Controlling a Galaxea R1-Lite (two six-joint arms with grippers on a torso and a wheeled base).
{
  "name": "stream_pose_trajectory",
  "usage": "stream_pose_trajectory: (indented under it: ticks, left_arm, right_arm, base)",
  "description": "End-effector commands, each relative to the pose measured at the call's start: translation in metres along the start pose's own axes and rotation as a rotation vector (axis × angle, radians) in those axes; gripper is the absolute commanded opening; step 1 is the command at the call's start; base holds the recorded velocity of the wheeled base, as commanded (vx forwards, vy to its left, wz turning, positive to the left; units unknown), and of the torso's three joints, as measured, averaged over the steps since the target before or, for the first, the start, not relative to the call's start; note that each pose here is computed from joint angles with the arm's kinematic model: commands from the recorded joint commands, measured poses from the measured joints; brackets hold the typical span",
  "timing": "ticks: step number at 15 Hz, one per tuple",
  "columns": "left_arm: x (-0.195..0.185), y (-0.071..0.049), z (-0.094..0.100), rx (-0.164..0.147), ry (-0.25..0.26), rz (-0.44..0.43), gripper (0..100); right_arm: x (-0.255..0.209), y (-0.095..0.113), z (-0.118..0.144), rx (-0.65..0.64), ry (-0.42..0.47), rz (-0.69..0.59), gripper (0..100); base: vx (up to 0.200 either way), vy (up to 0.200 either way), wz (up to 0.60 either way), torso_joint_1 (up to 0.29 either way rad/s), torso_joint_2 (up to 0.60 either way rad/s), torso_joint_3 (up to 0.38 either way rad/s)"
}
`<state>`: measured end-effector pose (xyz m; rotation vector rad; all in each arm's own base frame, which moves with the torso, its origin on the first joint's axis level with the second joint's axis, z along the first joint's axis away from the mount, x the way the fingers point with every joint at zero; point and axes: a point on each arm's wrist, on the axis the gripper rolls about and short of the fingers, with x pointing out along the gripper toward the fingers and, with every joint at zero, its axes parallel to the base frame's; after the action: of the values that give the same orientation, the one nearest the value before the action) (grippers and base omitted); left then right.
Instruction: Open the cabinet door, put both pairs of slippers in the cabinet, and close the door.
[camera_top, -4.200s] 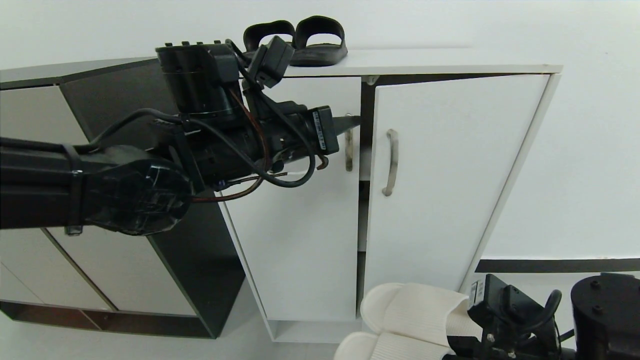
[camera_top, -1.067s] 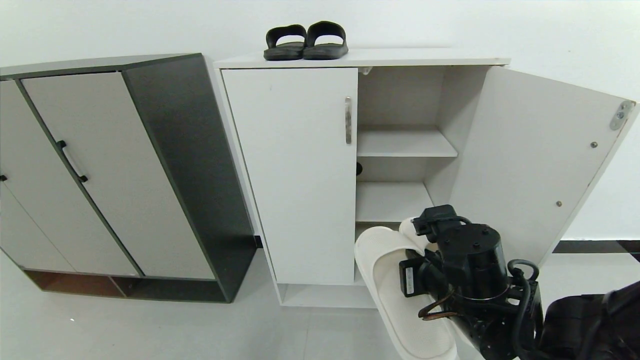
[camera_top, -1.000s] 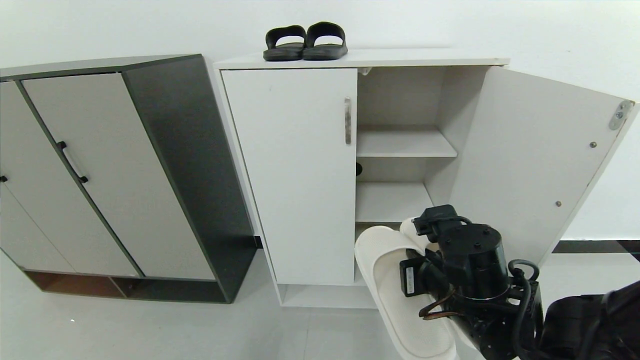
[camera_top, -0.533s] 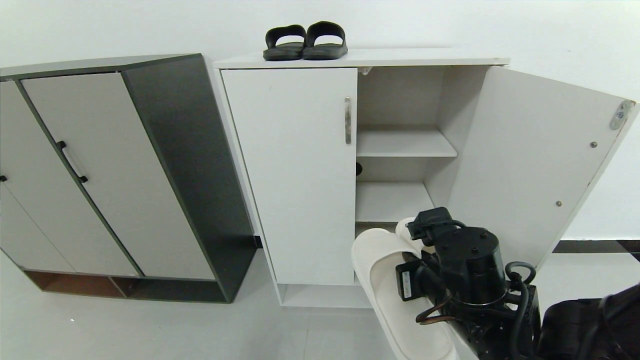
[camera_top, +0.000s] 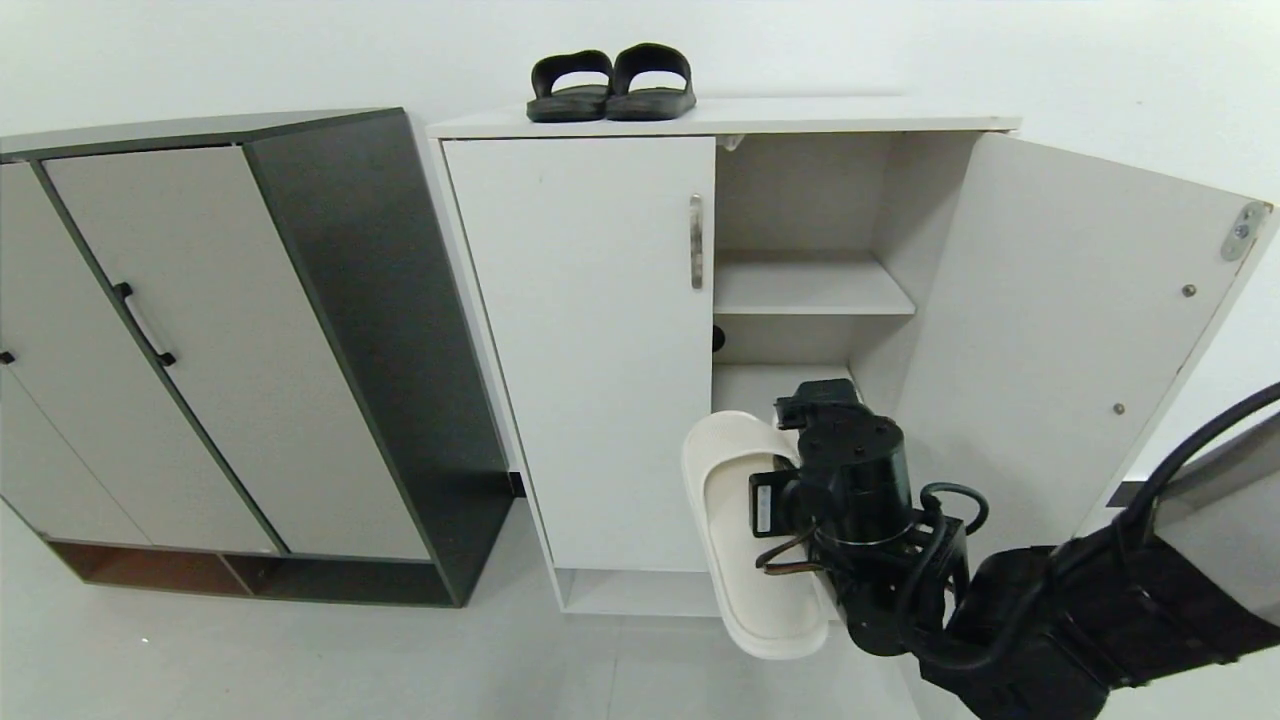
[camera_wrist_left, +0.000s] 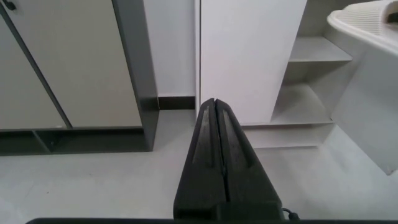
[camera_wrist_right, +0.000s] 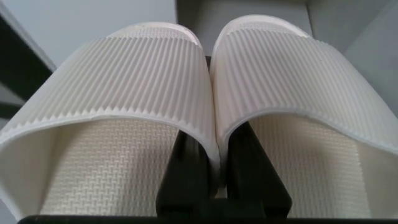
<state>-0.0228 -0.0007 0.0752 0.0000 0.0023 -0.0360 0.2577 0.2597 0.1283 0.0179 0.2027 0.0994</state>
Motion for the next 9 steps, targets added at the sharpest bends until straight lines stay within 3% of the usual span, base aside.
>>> stream_pose_trajectory:
  ticks: [1, 5, 9]
  left_arm:
    - [0.0, 0.0, 0.0, 0.0, 0.004, 0.001, 0]
    - [0.0, 0.0, 0.0, 0.0, 0.002, 0.001, 0]
    - [0.0, 0.0, 0.0, 0.0, 0.004, 0.001, 0]
  right_arm:
    - [0.019, 0.002, -0.013, -0.011, 0.017, -0.04, 0]
    - [0.025, 0.007, -0.013, -0.002, 0.001, -0.072, 0]
    - [0.034, 0.013, -0.015, 0.024, -0.013, -0.094, 0]
  base:
    - [0.0, -0.2, 0.0, 0.002, 0.0, -0.002]
    - [0.0, -0.2, 0.0, 0.006, 0.0, 0.002]
    - [0.0, 0.0, 0.0, 0.0, 0.0, 0.0]
